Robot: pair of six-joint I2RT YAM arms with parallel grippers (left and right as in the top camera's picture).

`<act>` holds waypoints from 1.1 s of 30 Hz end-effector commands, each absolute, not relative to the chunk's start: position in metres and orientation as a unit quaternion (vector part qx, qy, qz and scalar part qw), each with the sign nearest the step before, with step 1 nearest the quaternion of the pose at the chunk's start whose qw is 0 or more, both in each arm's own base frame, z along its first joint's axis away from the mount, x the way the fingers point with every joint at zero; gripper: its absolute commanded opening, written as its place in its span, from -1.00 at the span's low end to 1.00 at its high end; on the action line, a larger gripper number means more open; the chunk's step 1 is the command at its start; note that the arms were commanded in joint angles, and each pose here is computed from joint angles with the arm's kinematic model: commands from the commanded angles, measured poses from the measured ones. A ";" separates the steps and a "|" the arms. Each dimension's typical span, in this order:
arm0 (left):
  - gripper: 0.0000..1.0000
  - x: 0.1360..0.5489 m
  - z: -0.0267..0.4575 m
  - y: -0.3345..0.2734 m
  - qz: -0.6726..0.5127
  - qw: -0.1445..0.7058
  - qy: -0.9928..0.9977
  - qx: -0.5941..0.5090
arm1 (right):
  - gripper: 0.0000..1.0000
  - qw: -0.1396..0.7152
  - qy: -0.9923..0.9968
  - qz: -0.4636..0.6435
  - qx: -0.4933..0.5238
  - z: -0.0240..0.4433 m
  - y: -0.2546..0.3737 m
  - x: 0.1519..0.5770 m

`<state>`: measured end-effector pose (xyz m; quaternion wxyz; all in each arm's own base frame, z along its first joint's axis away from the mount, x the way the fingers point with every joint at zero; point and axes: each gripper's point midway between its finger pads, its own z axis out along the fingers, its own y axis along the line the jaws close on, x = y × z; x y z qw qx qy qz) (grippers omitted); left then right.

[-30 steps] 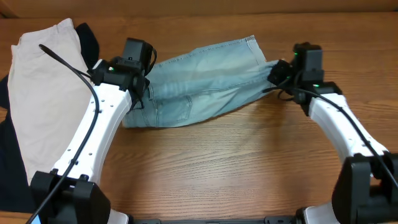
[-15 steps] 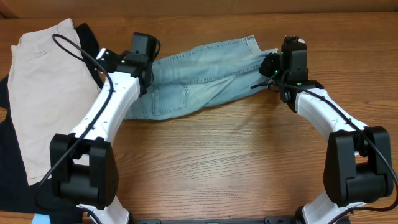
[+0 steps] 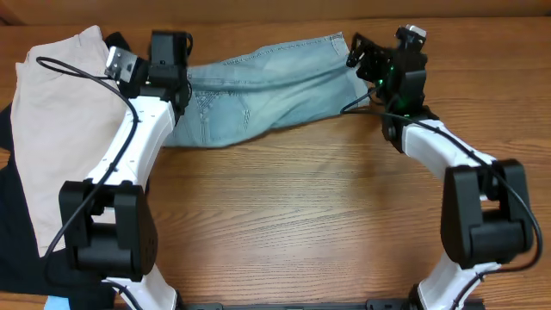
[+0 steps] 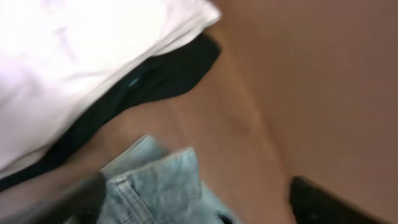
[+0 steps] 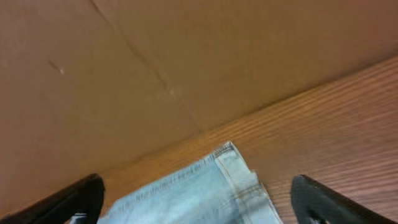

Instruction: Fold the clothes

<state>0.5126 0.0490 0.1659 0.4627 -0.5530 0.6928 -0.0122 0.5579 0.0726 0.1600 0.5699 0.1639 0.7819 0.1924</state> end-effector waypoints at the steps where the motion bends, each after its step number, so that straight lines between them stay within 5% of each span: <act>1: 0.99 0.520 0.160 0.055 0.024 0.468 0.728 -0.499 | 1.00 0.553 0.798 0.175 0.161 0.137 0.073 0.560; 10: 1.00 0.510 0.148 0.032 0.039 0.385 0.850 -0.358 | 1.00 0.465 0.868 0.155 0.080 0.095 0.089 0.534; 23: 0.99 0.491 0.125 0.007 -0.003 0.310 0.896 -0.319 | 0.82 0.423 0.899 0.088 -0.073 0.065 0.111 0.539; 33: 1.00 0.480 0.118 0.008 0.010 0.287 0.904 -0.316 | 0.75 0.370 0.921 0.082 -0.088 0.050 0.123 0.552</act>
